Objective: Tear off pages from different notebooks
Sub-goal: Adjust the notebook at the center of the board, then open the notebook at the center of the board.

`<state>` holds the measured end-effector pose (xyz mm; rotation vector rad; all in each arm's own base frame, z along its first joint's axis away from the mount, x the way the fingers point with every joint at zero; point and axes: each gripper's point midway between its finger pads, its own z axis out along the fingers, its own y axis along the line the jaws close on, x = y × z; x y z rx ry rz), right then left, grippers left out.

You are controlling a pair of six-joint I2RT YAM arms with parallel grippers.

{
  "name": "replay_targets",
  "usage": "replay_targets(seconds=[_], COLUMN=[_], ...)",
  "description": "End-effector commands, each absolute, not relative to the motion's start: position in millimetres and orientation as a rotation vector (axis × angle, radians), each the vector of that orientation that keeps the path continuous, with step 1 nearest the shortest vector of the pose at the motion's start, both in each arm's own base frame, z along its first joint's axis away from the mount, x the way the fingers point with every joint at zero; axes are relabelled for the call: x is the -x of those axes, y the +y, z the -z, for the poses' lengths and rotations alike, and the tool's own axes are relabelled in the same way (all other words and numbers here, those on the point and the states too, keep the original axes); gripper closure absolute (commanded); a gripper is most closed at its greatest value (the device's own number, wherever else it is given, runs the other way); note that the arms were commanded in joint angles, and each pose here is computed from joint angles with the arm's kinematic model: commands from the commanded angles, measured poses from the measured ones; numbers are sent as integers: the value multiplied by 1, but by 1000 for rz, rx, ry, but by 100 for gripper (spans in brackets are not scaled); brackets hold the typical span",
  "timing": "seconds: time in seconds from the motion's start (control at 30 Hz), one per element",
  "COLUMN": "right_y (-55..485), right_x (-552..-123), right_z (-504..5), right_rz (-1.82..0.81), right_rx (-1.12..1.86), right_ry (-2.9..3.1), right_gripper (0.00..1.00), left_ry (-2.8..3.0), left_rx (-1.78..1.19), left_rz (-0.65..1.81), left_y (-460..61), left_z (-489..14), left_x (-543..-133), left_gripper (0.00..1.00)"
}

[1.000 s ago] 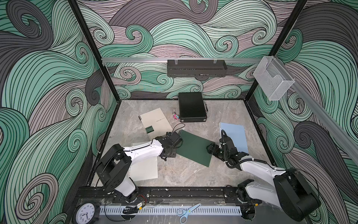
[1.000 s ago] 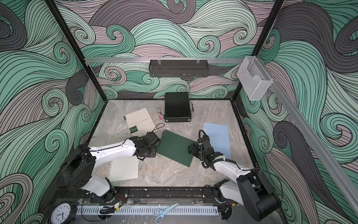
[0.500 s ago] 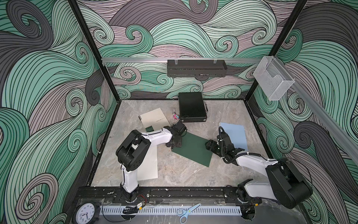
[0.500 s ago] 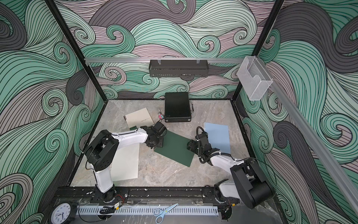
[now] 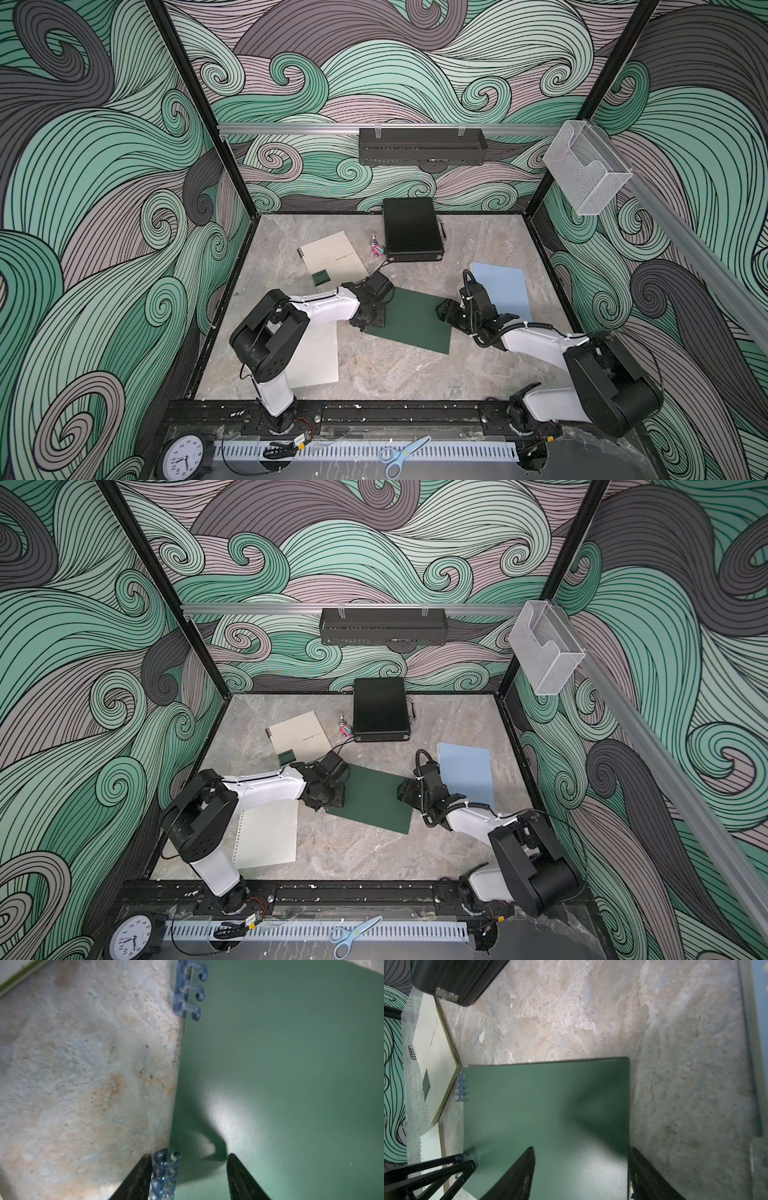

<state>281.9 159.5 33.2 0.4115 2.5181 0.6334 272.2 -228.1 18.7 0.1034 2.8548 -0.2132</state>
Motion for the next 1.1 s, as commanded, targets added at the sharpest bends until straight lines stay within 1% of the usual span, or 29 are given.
replay_targets(seconds=[0.0,0.17,0.37,0.67,0.9,0.97,1.07], right_y=[162,172,183,211,217,217,218], right_x=[-272,-270,-267,-260,-263,-265,-265], right_z=[-41,-49,-54,-72,-77,-79,-82], right_rz=[-652,-711,-746,-906,-913,-907,-910], right_rx=[-416,-403,-381,-293,-261,-256,-249], right_ry=[2530,2516,2519,2481,2466,2459,2451], right_gripper=[35,54,65,67,72,75,82], left_ry=[2869,2850,2844,2828,2815,2808,2803], left_rx=[-82,-66,-60,-71,-72,-71,-66], left_rz=[254,250,253,260,271,279,266], left_y=[-231,-228,-225,-222,-220,-220,-216], left_z=[-23,-29,-31,-36,-42,-45,-50], left_x=[-263,-257,-254,-252,-249,-249,-248], left_gripper=[43,43,43,43,43,43,43])
